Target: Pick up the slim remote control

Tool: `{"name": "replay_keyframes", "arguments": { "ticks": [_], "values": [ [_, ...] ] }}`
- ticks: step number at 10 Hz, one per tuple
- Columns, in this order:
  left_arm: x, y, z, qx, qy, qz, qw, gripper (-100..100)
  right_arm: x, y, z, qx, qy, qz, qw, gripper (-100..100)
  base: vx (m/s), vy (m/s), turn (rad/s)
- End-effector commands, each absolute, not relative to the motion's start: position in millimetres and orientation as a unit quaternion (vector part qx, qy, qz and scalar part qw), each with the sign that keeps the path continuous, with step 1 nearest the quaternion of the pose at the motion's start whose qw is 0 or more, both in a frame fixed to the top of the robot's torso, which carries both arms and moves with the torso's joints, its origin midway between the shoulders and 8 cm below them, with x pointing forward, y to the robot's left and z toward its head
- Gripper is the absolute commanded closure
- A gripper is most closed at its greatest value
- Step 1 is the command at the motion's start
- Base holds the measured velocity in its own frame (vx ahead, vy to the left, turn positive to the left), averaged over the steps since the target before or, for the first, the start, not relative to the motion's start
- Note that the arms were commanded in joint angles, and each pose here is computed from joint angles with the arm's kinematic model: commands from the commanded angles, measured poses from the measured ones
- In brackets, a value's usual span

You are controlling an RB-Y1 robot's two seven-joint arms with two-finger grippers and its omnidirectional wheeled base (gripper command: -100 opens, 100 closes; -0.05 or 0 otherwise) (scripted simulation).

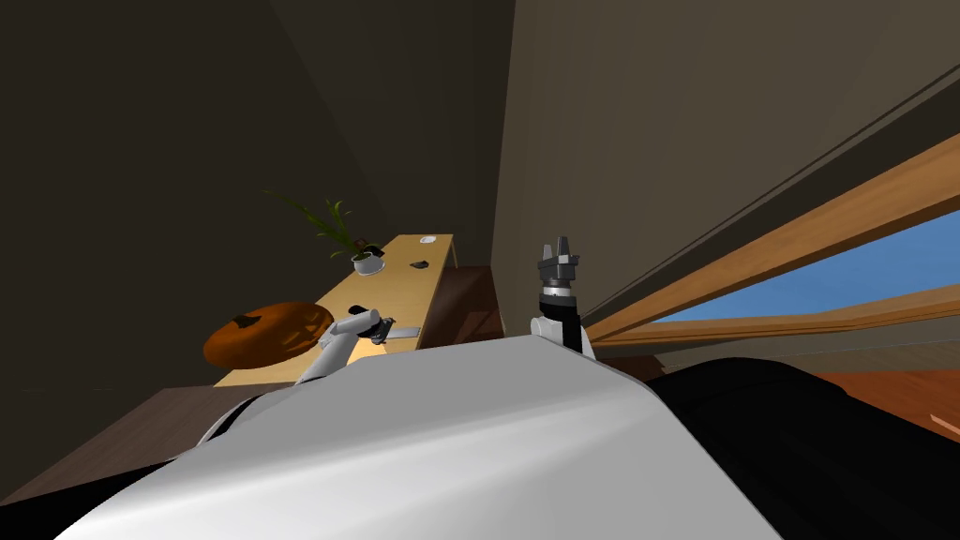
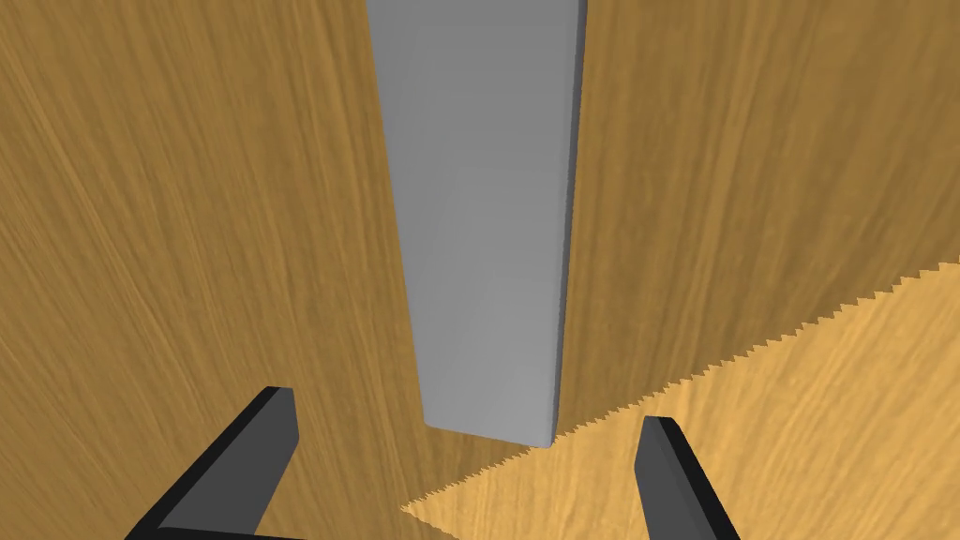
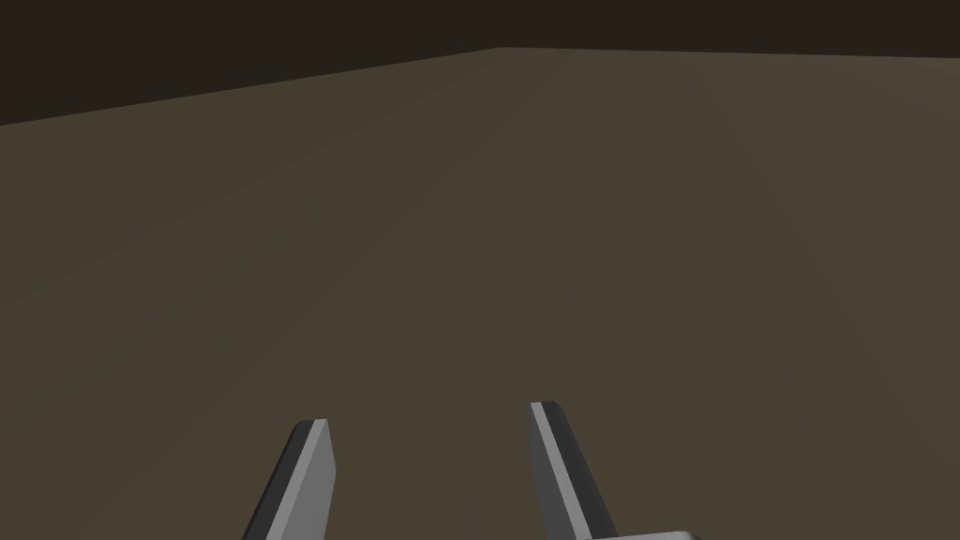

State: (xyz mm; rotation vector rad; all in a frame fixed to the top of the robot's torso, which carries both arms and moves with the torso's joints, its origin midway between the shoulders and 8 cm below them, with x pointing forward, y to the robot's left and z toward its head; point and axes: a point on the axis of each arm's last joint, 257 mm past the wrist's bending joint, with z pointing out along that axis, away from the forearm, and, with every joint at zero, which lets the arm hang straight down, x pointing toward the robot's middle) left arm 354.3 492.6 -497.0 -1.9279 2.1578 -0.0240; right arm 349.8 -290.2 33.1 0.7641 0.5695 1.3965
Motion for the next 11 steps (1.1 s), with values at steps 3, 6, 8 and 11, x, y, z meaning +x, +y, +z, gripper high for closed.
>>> {"name": "replay_keyframes", "arguments": {
  "ticks": [3,6,8,11],
  "values": [
    [344,470,-509,-0.645,0.761,0.0,0.07,-100,350,-290,33,0.338,0.252,0.618,0.663,0,0.032,0.021,-0.024],
    [330,454,-520,-0.636,0.771,0.006,0.03,-100,350,-290,33,0.338,0.252,0.618,0.663,0,0.034,0.023,-0.016],
    [326,447,-523,-0.63,0.776,0.007,0.016,-100,350,-290,33,0.338,0.252,0.618,0.663,0,0.026,0.018,-0.006],
    [322,439,-526,-0.625,0.78,0.007,0.004,-100,350,-290,33,0.338,0.252,0.618,0.663,0,0.022,0.012,-0.01]
  ]
}}
